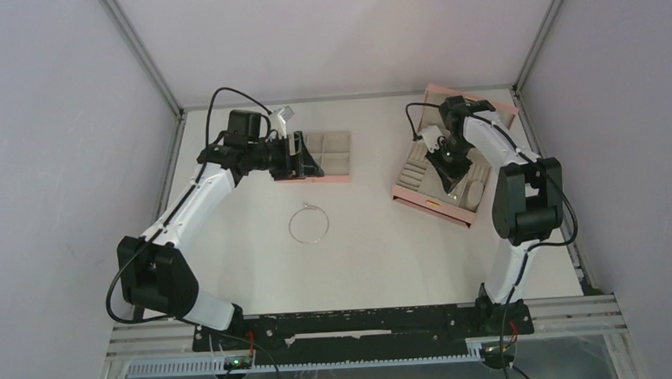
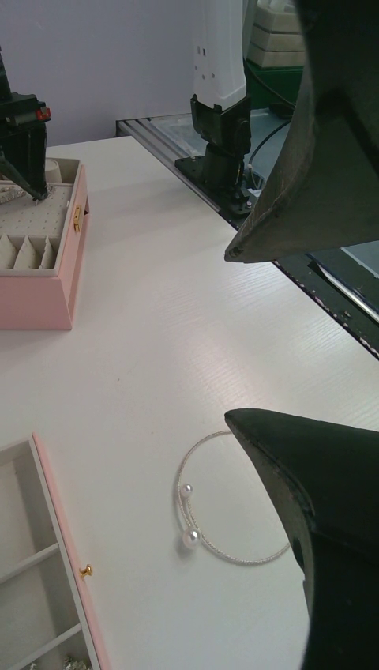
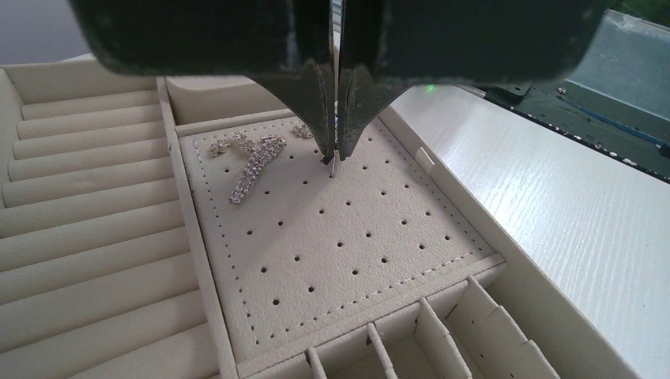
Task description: Organize the mixed jewelry
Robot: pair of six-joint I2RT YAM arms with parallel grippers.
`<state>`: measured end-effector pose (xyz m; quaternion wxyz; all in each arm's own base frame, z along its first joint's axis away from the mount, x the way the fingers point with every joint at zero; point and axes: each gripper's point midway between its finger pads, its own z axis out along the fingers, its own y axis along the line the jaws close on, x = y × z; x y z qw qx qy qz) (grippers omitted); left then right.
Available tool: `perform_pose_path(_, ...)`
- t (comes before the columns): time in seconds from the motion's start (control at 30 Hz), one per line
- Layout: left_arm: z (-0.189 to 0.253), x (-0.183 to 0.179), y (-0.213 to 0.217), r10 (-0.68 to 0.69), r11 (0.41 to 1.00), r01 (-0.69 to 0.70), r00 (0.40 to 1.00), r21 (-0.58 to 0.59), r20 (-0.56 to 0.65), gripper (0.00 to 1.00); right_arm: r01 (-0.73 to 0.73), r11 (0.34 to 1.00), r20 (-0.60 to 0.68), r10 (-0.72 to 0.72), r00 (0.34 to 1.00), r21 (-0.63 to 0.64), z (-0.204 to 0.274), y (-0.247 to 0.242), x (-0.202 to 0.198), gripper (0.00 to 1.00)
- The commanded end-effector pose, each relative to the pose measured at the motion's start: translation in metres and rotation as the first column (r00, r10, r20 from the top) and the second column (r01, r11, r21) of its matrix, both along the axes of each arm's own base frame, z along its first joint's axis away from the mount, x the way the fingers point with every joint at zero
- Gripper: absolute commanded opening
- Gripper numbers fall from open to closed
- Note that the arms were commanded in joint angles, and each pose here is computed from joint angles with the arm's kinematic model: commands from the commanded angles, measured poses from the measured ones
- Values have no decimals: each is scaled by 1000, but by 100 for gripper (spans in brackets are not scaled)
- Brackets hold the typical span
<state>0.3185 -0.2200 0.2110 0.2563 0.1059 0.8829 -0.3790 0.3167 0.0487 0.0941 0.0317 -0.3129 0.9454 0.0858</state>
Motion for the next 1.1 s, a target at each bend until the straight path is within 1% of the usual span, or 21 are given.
perform_pose_path(0.0, 14, 6, -2, -21, 1000, 21, 998, -8, 59, 73, 7, 1000, 17, -7, 1000, -9, 3, -2, 4, 0)
perform_pose_path(0.77, 15, 8, -3, -27, 1000, 27, 998, -7, 58, 73, 9, 999, 30, -8, 1000, -35, -2, 0, 21, 0)
perform_pose_path(0.8, 14, 8, -3, -28, 1000, 29, 998, -6, 58, 73, 8, 999, 34, -6, 999, -40, -1, 1, 22, 1)
perform_pose_path(0.83, 14, 8, -3, -27, 1000, 27, 998, -6, 56, 73, 6, 999, 38, -4, 999, -46, -1, 1, 23, 8)
perform_pose_path(0.87, 14, 8, -3, -28, 1000, 29, 998, -7, 56, 73, 6, 999, 43, -4, 999, -47, 0, 1, 23, 13)
perform_pose_path(0.93, 15, 8, -3, -29, 1000, 29, 998, -6, 56, 73, 3, 999, 54, -1, 999, -36, 3, 4, 24, 19)
perform_pose_path(1.07, 14, 8, -3, -30, 1000, 30, 998, -6, 55, 73, 8, 998, 91, -3, 996, -55, 12, 3, 26, 27)
